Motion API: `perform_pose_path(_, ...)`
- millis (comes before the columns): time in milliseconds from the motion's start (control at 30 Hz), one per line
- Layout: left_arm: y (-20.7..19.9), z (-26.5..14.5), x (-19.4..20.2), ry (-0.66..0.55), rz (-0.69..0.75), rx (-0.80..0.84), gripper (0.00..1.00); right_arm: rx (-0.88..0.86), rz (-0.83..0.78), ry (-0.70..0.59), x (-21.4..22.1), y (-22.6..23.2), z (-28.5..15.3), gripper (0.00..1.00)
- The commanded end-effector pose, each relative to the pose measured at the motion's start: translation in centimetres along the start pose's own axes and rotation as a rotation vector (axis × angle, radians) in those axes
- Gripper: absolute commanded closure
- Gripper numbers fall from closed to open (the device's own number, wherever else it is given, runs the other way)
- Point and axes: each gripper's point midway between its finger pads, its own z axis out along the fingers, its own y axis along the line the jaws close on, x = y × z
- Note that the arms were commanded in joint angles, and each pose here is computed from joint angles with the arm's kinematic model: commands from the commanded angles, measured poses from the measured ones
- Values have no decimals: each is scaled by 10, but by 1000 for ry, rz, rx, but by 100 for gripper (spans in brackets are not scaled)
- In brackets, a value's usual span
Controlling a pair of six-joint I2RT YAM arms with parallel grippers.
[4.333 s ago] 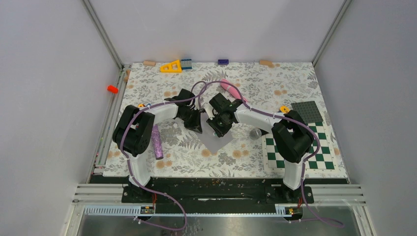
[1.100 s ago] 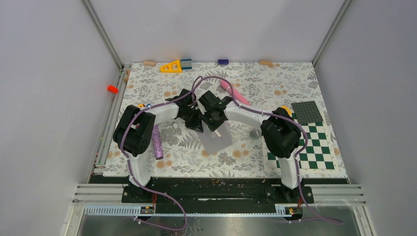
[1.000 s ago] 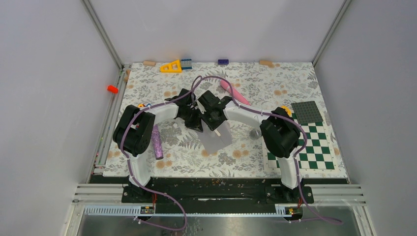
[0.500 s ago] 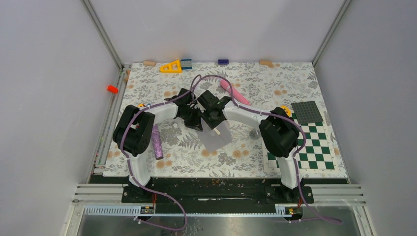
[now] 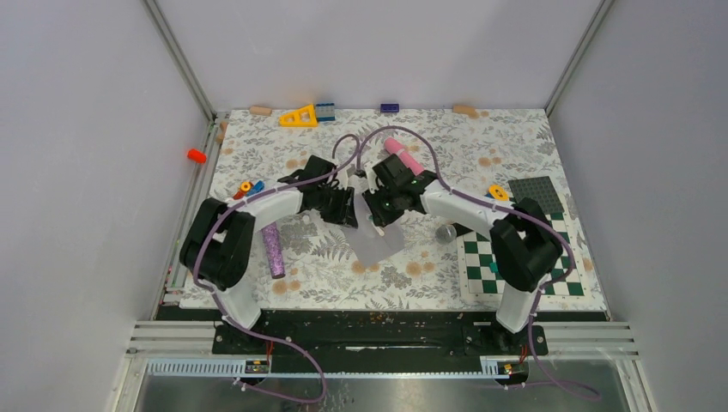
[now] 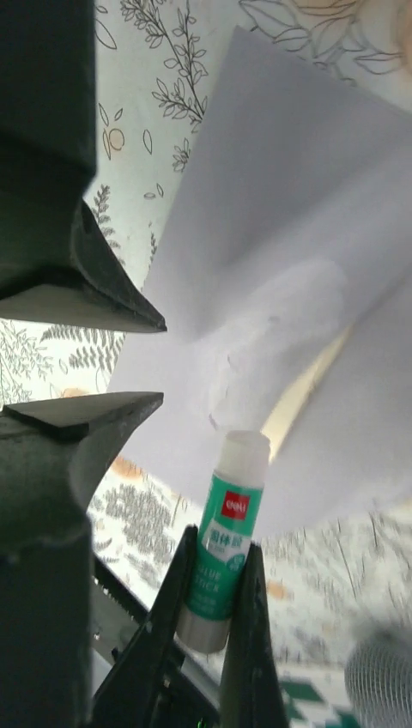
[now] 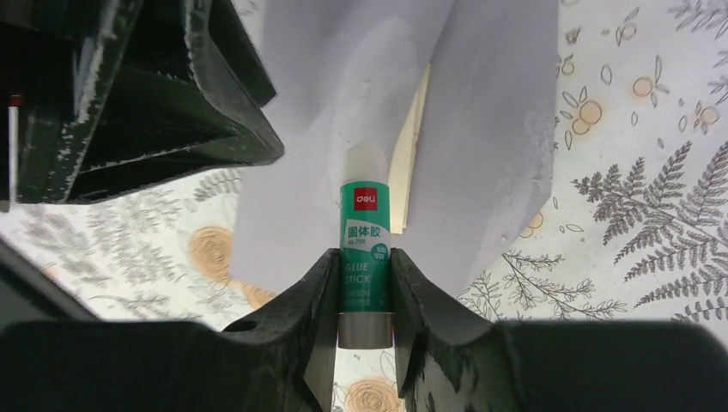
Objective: Place the letter into the envelope and seal it
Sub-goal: Paint the envelope at the center of the board, then adjust the solid glue.
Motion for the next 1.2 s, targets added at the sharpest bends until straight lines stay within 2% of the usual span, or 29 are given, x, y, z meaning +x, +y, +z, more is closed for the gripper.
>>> perform_pose_path(0,-46,-39,-41,-193,156,157,63,-114,-46,-130,-29,15,-38,100)
perform_pose_path(67,-59,-56,-51,-251,209,196,59,-143,-42,-135,-27,18,-43,100)
perform_pose_path(167,-79,-87,-66,-346,297,238,61,-200,-44,-136,-24,27,-49,100)
perform_pose_path(233,-88,-101,-73,-381,345,256,71,-252,-40,-137,-24,36,-52,100)
perform_pose_path(400,-102,-108,-76,-360,380,319,100,-354,5,-132,-28,55,-59,100)
perform_pose_path(600,-100,-92,-60,-310,396,328,100,-420,47,-177,-39,60,-74,100)
perform_pose_path(1167,-92,-65,-35,-235,357,255,100,-350,220,-323,-77,26,-90,100)
